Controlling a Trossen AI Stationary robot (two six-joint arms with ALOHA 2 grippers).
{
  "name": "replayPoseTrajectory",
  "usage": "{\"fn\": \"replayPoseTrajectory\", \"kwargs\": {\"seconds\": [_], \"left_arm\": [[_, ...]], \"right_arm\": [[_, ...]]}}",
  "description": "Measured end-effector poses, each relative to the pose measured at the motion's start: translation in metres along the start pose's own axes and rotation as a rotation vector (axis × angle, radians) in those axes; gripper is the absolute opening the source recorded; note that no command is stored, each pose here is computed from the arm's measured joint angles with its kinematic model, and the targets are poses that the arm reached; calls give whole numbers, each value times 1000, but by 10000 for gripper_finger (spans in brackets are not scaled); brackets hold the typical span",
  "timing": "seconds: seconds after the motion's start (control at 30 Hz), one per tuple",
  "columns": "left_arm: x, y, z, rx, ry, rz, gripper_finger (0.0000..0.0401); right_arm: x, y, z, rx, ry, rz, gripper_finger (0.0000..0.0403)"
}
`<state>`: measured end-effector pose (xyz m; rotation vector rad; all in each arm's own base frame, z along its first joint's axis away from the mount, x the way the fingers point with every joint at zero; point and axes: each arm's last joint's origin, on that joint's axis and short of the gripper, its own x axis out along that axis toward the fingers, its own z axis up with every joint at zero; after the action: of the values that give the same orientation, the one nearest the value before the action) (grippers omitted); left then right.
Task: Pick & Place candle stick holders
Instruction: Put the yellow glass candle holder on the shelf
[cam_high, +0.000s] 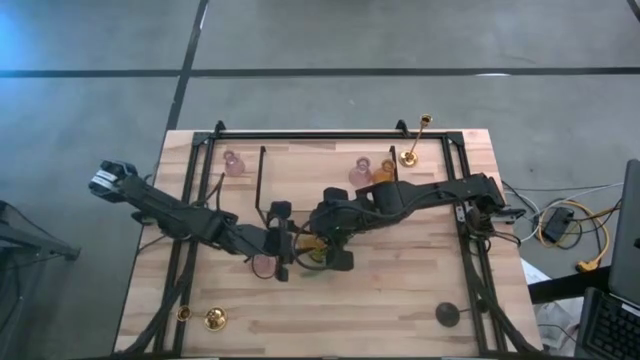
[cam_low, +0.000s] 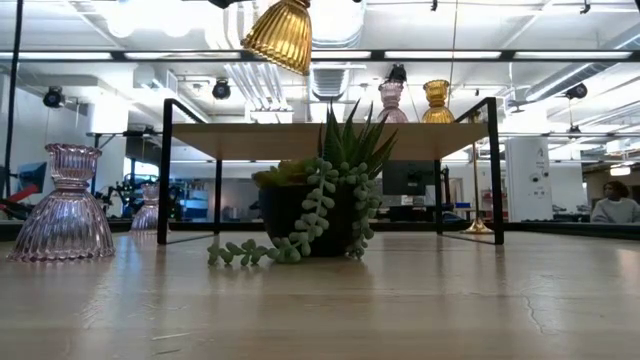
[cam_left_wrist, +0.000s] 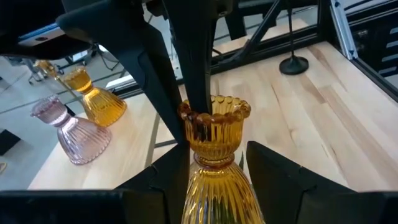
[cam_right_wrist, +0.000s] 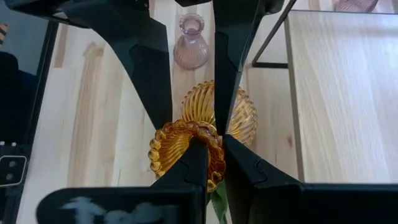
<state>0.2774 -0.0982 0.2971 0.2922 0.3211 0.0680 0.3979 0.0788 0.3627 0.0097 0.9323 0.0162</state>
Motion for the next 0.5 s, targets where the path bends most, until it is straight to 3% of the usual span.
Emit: {"fn": "replayPoseTrajectory", "kwargs": {"seconds": [0.3, 0.5], "left_arm": [[3, 0, 1, -27, 2, -2, 165], [1, 5, 0, -55, 4, -2, 208]], "right_arm": [[0, 0, -1, -4, 8, -1, 18], [0, -1, 0, -2, 3, -11, 18]]}}
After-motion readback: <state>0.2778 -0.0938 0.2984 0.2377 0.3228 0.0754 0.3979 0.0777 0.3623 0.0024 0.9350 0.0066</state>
